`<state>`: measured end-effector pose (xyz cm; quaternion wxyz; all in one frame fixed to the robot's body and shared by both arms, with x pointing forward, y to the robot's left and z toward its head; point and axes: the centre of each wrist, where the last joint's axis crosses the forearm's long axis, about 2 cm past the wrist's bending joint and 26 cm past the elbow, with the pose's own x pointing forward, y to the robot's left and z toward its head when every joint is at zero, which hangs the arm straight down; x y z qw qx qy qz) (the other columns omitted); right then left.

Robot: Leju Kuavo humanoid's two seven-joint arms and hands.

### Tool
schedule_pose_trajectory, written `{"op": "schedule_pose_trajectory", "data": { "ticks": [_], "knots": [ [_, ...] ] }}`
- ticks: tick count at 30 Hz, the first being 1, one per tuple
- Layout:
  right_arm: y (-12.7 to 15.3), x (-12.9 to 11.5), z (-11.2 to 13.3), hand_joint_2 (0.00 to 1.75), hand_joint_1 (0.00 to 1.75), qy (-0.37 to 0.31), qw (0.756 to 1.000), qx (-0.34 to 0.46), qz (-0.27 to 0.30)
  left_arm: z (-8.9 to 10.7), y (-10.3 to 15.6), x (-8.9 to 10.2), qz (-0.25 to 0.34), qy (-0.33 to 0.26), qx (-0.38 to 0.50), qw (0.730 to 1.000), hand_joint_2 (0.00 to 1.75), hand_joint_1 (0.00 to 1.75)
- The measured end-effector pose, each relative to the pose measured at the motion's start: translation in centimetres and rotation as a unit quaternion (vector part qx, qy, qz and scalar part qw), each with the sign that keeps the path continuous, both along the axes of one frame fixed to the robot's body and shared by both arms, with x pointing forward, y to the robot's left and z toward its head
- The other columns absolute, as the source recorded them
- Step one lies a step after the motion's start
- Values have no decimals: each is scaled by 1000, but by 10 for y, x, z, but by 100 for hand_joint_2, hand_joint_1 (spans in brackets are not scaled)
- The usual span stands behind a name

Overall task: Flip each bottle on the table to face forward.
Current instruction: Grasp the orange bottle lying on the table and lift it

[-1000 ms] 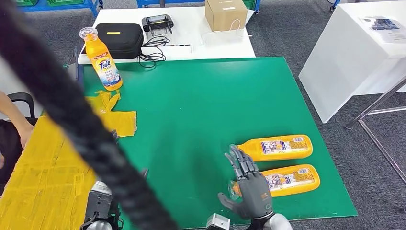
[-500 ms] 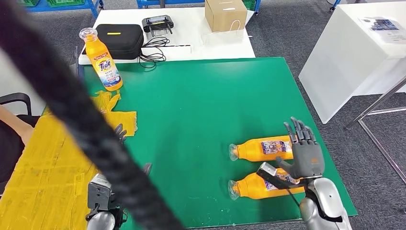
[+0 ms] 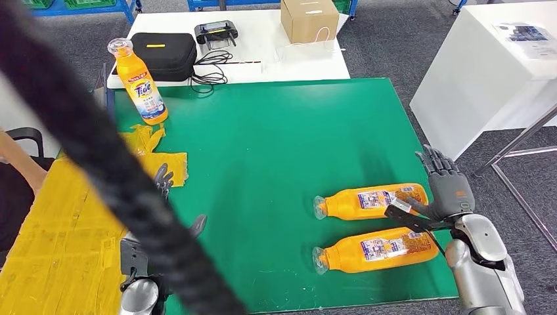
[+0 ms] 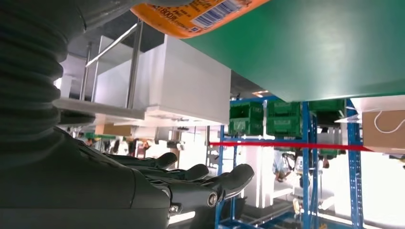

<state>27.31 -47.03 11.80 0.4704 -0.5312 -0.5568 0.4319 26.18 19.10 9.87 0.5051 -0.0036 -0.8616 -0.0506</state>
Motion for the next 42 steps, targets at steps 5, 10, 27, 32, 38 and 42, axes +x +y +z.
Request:
{"op": "schedule_pose_trajectory", "data": {
  "ticks": [5,10,27,32,38,42],
  "knots": [
    [-19,-3,-2,175,0,77,994,58,50,1,1,6,0,-6,-6,1000,175,0],
    [-23,-11,-16,175,0,140,985,59,81,3,2,14,0,-10,-11,1000,175,0],
    [17,18,-28,175,0,169,973,44,150,5,-1,23,-7,-12,-15,1000,175,0],
    [34,32,-26,175,0,144,979,5,146,6,-3,23,-8,-12,-17,1000,175,0],
    [57,51,-28,175,58,141,980,-41,138,6,-4,23,-9,-12,-19,1000,175,0],
    [62,65,-29,175,157,163,976,-76,125,6,-4,23,-10,-12,-20,1000,175,0]
  ]
}}
